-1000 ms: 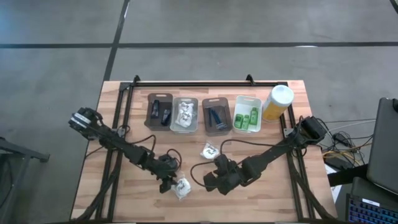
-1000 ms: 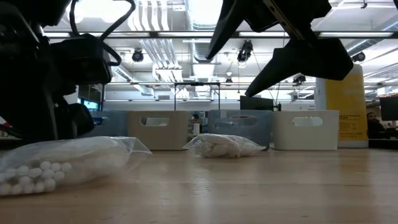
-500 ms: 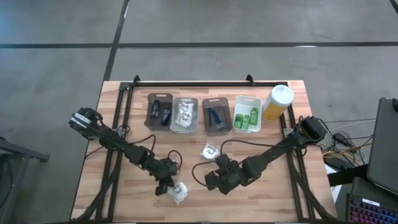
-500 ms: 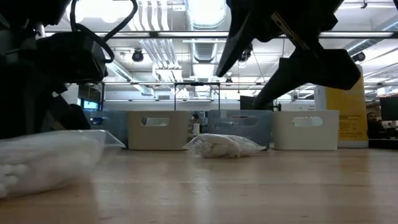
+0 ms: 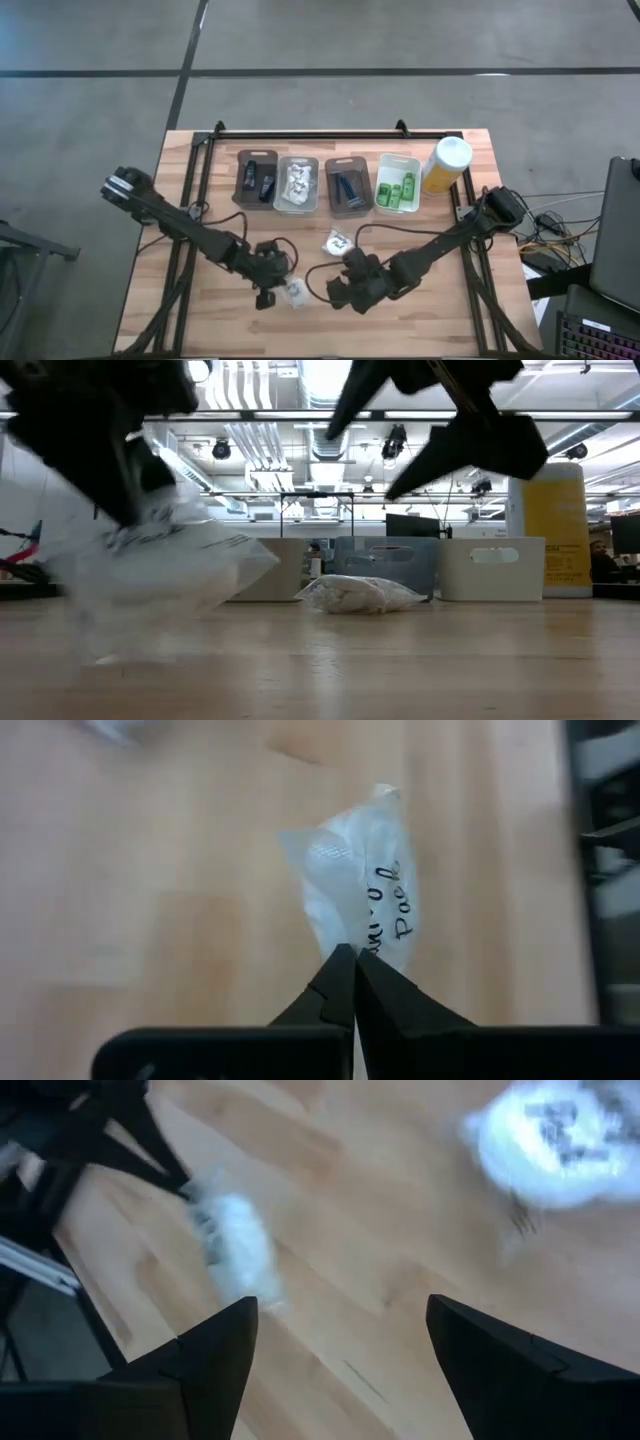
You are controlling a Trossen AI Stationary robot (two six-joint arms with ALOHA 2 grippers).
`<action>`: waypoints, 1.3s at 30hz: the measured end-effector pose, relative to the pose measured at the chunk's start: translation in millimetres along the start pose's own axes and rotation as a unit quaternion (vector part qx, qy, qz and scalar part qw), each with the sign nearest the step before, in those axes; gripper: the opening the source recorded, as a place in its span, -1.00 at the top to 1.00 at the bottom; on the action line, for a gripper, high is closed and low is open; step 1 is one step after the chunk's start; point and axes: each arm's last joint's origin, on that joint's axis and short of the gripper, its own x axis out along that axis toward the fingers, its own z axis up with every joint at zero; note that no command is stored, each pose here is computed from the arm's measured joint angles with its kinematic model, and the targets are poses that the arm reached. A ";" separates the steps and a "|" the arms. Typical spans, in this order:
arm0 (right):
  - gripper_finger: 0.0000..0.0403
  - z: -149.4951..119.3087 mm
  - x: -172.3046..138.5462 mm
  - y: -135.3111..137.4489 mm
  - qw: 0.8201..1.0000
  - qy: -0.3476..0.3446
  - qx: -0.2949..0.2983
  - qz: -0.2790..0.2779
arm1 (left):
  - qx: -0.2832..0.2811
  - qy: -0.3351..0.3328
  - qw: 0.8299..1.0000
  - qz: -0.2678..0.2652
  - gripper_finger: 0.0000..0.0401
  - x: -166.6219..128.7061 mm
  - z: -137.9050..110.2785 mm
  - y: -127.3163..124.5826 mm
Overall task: Pick & Place Travel size toiletries
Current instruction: Put the white cotton pack into the gray bin
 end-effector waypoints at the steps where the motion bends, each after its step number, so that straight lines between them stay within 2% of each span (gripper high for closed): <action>1: -0.42 3.2 -4.6 2.8 1.000 -0.013 -0.001 0.005 | 0.009 -0.001 1.000 0.024 0.99 -7.0 4.6 -1.2; 4: -0.39 17.7 -25.7 13.5 0.998 -0.055 -0.010 0.029 | 0.045 -0.003 0.996 0.082 0.99 -31.4 20.5 -5.5; 7: -0.34 29.4 -44.4 13.6 0.995 -0.091 -0.017 0.021 | 0.085 -0.005 0.988 0.132 0.99 -56.0 38.0 -7.0; 13: -0.26 39.9 -80.9 7.2 0.990 -0.142 -0.008 0.011 | 0.163 0.019 0.961 0.225 0.99 -102.7 76.4 2.8; 18: -0.26 33.3 -89.3 2.3 0.989 -0.147 -0.014 -0.002 | 0.210 0.033 0.932 0.293 0.99 -131.8 109.2 26.5; 23: -0.33 23.4 -92.8 3.3 0.985 -0.169 0.019 0.011 | 0.245 0.064 0.908 0.334 1.00 -145.5 129.5 66.2; 27: -0.38 16.1 -96.1 3.1 0.981 -0.189 0.048 0.021 | 0.257 0.103 0.898 0.343 1.00 -147.7 133.1 98.7; 31: -0.42 13.9 -98.4 0.8 0.976 -0.204 0.068 0.020 | 0.256 0.112 0.904 0.324 1.00 -143.2 134.6 121.6; 34: -0.45 14.2 -98.4 -1.4 0.975 -0.208 0.082 0.016 | 0.264 0.127 0.904 0.310 1.00 -131.8 134.7 133.4; 39: -0.48 15.8 -96.6 -5.2 0.971 -0.212 0.111 0.010 | 0.307 0.167 0.895 0.278 1.00 -102.1 129.5 143.5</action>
